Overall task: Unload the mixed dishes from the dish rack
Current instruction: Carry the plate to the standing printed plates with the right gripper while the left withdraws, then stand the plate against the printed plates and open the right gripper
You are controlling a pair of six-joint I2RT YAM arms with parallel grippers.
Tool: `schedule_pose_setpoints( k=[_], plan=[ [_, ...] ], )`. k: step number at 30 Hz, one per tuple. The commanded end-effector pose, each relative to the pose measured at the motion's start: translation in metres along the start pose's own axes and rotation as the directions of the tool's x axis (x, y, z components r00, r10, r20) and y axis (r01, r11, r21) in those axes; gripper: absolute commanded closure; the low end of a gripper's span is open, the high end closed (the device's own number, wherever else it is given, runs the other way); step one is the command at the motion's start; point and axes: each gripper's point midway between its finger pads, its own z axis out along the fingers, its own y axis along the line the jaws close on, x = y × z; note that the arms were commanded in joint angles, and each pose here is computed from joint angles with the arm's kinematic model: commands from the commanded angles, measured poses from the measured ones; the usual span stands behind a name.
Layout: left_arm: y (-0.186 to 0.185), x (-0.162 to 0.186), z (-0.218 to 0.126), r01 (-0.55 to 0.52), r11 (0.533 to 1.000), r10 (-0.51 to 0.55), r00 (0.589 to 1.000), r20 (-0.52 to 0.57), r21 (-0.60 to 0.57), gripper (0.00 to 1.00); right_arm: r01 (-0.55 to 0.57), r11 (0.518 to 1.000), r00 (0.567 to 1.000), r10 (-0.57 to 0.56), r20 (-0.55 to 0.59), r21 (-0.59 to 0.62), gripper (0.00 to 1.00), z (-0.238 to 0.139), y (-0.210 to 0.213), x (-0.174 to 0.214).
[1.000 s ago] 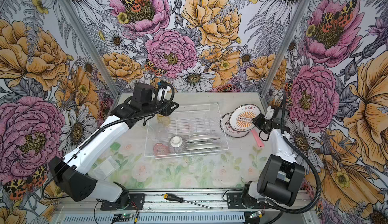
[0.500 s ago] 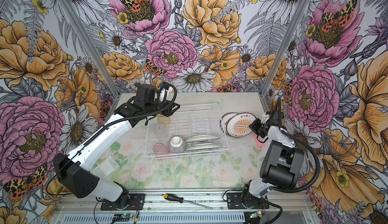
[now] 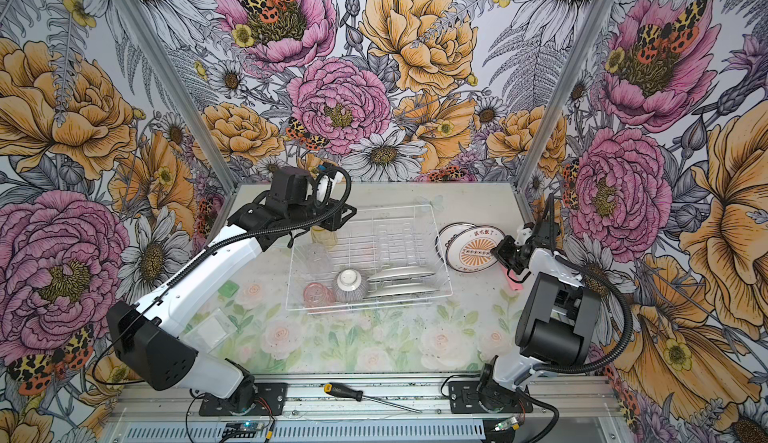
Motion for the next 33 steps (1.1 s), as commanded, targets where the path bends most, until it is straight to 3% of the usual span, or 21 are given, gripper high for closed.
schedule_pose_setpoints(
  k=[1,11,21,33],
  plan=[
    [0.001,0.0,-0.001,-0.013,1.0,0.013,1.0,-0.001,0.003,0.64,0.015,0.999,1.0,-0.015,0.002,-0.034,0.78,0.003,0.005,-0.002],
    [0.002,0.002,-0.004,-0.012,1.0,0.012,1.0,-0.001,0.0,0.64,-0.002,1.0,1.0,0.002,-0.03,-0.012,0.68,0.009,-0.005,0.006],
    [0.004,0.006,-0.001,-0.008,1.0,0.008,1.0,-0.013,0.003,0.64,-0.012,0.999,0.995,0.017,-0.099,0.047,0.65,0.024,-0.025,0.02],
    [0.007,0.009,0.002,0.0,1.0,0.001,1.0,-0.025,0.007,0.64,0.035,0.99,0.992,-0.018,-0.127,0.135,0.57,0.026,-0.036,0.025]
  ],
)
